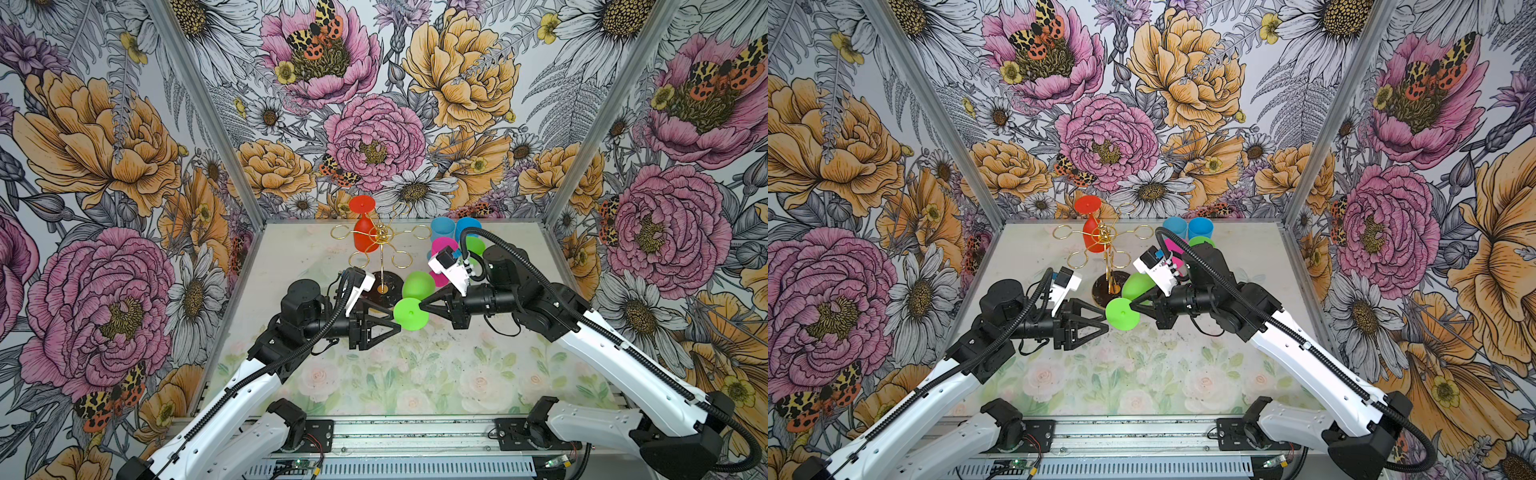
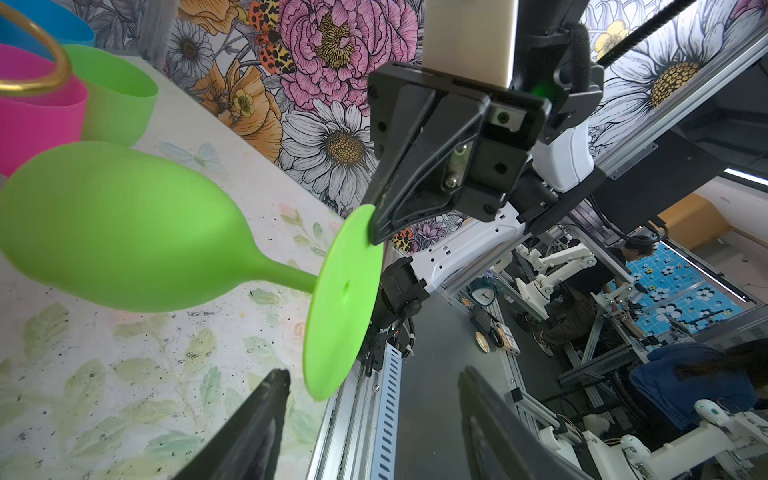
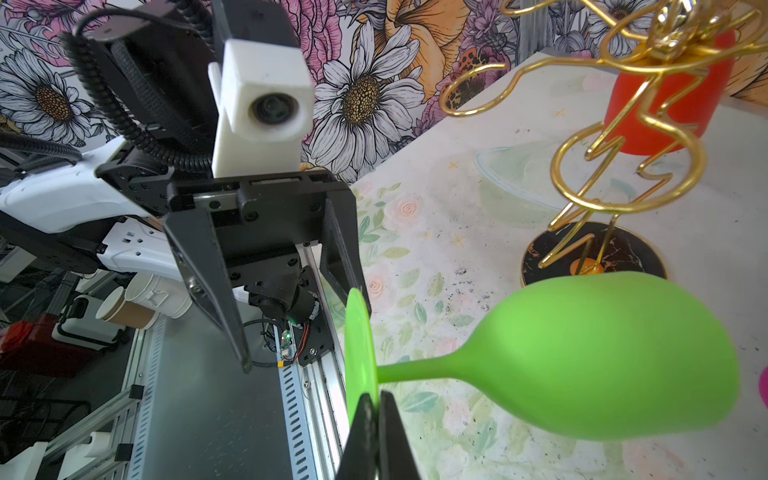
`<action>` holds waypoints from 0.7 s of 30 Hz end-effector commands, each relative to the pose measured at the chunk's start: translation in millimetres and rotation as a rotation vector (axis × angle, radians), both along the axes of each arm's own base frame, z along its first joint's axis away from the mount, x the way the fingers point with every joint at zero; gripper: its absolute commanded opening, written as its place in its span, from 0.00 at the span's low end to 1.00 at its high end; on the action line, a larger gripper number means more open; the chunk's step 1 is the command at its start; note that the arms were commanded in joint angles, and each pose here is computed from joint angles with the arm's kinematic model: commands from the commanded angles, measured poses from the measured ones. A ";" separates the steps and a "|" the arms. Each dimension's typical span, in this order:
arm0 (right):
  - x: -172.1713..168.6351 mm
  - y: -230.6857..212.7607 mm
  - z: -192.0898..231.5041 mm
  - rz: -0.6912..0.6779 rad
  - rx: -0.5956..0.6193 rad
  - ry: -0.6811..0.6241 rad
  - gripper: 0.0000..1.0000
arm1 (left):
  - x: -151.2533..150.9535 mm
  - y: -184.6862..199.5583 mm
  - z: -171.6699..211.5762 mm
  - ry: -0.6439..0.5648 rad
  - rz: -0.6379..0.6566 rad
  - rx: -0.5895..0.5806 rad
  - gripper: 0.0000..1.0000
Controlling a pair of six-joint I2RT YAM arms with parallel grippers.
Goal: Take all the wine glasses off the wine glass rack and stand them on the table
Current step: 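Grasp the green glass's foot with the left gripper beside the right gripper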
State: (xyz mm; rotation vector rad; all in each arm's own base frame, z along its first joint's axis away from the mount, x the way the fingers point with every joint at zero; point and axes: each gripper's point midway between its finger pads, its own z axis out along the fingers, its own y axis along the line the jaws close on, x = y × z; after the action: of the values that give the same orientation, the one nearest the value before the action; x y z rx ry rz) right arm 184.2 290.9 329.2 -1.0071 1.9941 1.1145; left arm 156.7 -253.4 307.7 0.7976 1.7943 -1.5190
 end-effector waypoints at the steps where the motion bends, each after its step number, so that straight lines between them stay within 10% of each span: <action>1: -1.0 6.3 10.0 0.020 0.046 -0.028 0.00 | -5.6 -3.4 5.6 -0.009 -0.038 -0.016 0.65; 21: 0.1 15.3 1.0 0.034 0.062 0.003 0.00 | -0.3 -6.3 0.8 0.007 -0.015 -0.011 0.34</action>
State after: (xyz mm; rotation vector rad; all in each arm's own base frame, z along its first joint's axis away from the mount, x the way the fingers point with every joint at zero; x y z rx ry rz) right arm 183.8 301.2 329.9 -1.0084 1.9545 1.1726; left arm 157.6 -257.8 306.4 0.7884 1.8087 -1.5414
